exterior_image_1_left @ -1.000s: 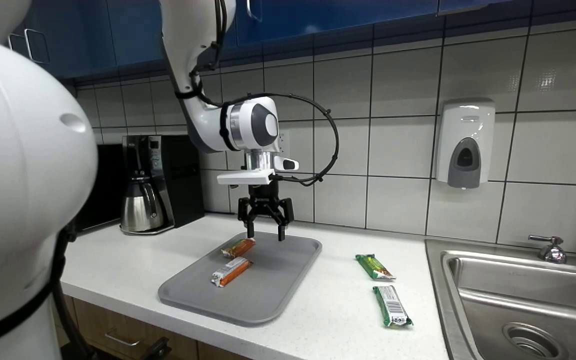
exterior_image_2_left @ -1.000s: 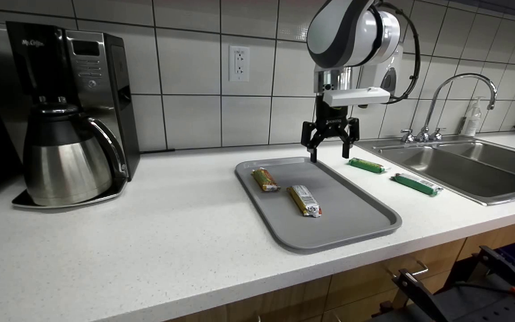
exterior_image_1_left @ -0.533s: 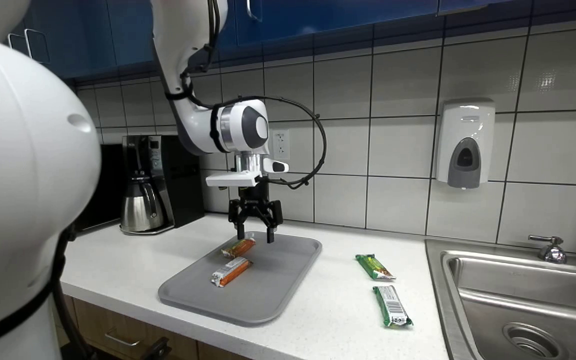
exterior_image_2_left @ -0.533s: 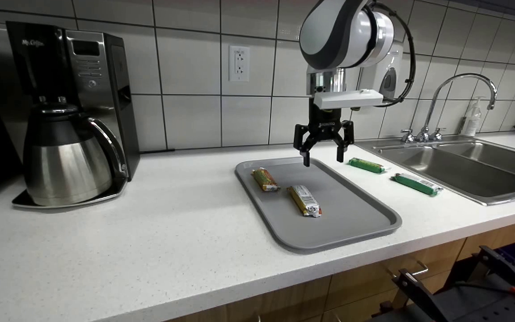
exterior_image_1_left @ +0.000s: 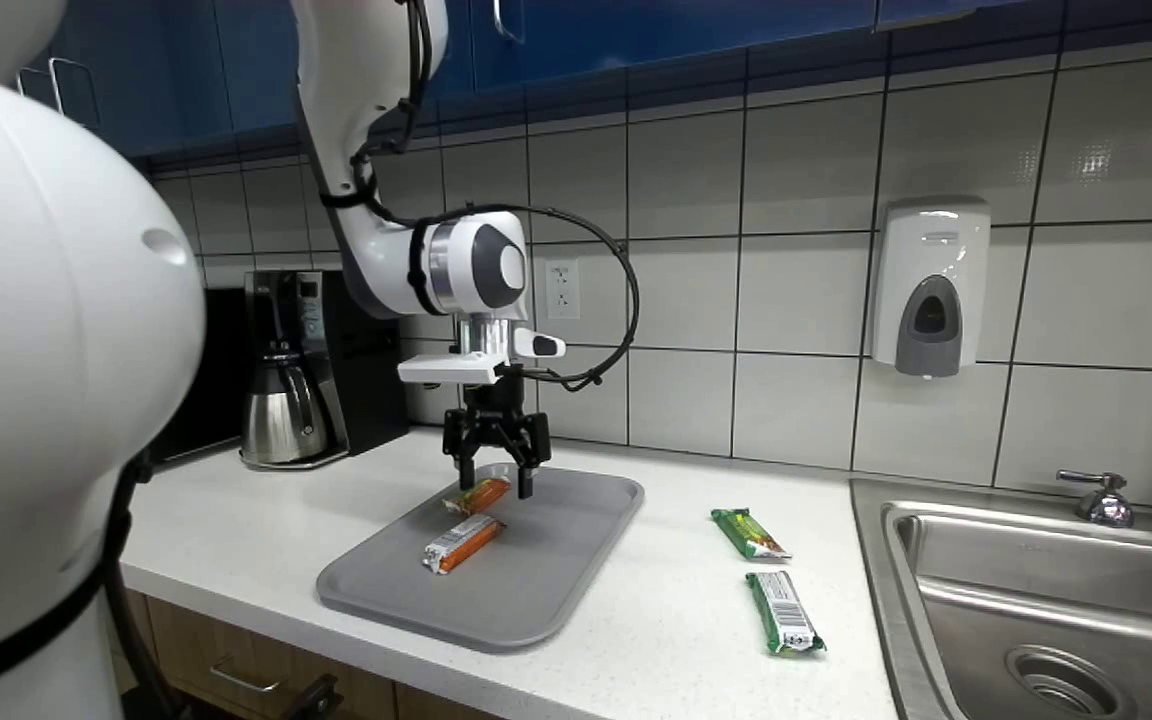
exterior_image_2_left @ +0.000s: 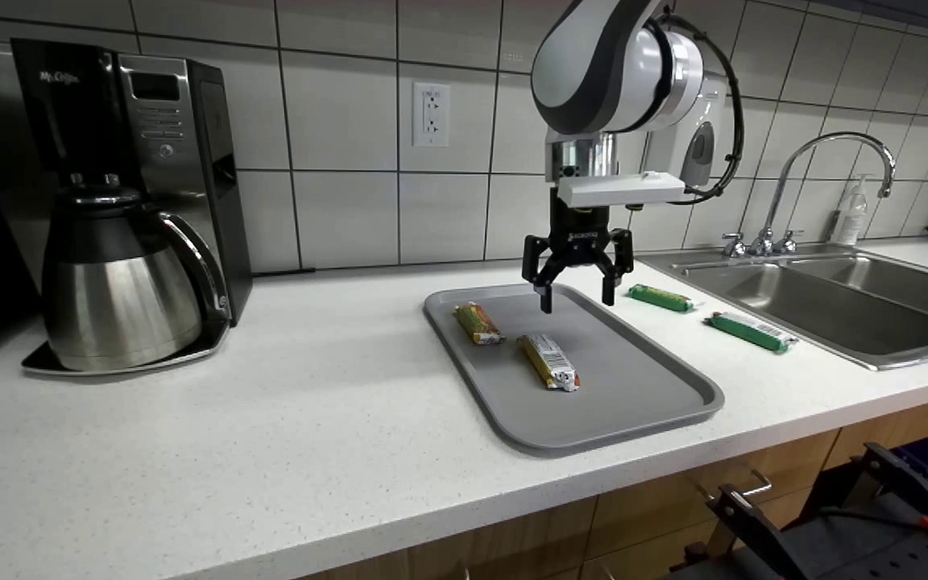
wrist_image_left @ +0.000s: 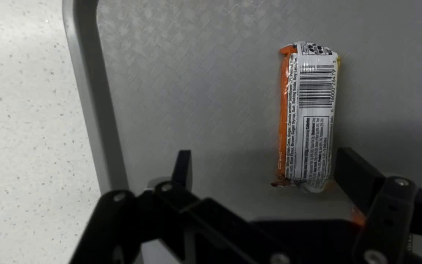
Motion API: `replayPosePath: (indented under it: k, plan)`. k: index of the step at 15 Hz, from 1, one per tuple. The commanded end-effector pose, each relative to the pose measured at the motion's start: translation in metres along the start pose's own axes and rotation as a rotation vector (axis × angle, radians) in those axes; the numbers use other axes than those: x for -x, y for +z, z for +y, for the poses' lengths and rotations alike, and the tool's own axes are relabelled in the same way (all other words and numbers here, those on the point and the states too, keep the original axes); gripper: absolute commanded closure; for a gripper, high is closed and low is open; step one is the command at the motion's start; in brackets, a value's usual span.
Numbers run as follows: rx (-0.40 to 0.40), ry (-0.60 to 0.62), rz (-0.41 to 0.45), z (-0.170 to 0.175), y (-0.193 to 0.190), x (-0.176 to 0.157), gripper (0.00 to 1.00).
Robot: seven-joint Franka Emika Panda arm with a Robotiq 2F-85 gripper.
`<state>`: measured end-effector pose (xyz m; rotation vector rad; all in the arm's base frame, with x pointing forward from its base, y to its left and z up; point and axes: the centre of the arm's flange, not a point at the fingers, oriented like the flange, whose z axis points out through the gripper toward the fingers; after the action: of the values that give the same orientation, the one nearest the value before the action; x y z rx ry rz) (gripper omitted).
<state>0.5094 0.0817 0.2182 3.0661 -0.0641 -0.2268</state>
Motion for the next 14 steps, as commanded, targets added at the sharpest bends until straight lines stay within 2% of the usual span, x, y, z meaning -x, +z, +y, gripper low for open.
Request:
replayPosePath:
  k: [1, 14]
  plan:
    - [-0.016, 0.014, 0.004, -0.012, 0.007, 0.001, 0.0]
    - [-0.012, -0.025, -0.016, -0.043, 0.038, -0.002, 0.0]
